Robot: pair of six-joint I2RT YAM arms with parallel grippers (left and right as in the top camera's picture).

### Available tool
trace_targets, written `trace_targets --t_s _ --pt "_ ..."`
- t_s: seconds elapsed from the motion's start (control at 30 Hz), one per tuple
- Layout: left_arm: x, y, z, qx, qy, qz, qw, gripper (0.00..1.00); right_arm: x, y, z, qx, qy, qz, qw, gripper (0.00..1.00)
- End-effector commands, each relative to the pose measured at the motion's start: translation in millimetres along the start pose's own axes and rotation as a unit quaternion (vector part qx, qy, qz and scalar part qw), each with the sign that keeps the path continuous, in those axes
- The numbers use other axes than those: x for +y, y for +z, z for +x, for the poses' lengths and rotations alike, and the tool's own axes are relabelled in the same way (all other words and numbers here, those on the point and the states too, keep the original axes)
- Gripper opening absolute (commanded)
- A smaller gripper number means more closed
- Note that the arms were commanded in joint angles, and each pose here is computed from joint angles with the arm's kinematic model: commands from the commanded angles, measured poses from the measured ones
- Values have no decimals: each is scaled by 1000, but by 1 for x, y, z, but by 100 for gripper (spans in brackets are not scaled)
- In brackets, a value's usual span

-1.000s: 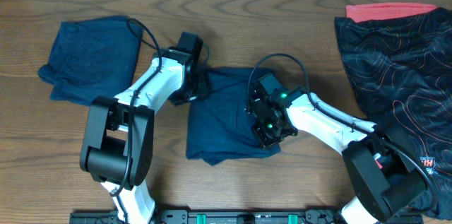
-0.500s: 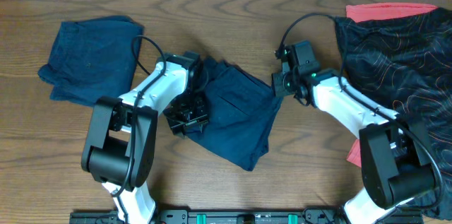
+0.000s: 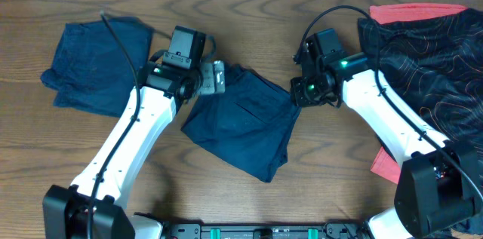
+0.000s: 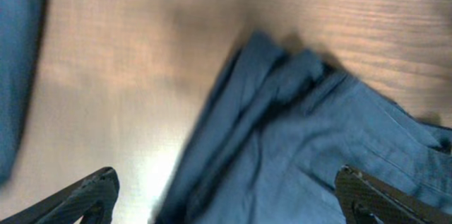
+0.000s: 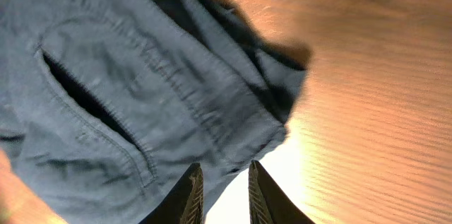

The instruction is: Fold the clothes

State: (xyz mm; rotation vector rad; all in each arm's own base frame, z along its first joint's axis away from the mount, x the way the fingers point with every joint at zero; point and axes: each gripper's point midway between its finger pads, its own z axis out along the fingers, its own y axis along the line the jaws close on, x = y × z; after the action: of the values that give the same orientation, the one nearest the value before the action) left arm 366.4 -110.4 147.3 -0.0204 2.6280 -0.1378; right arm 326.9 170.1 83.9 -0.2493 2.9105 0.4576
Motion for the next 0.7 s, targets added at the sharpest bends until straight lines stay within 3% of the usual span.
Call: trace_targets --t_s 0.0,0.17,0.37,0.67 --pt "7 22 -12 -9 116 -26 993 98 11 13 25 34 11 -20 999 22" --pt "-3 70 7 42 173 8 984 98 8 33 48 52 30 -18 998 23" --pt "-5 116 45 119 186 32 975 98 7 54 54 33 19 -25 999 24" --pt "-36 121 69 158 168 132 964 98 5 66 43 -15 7 -33 999 25"
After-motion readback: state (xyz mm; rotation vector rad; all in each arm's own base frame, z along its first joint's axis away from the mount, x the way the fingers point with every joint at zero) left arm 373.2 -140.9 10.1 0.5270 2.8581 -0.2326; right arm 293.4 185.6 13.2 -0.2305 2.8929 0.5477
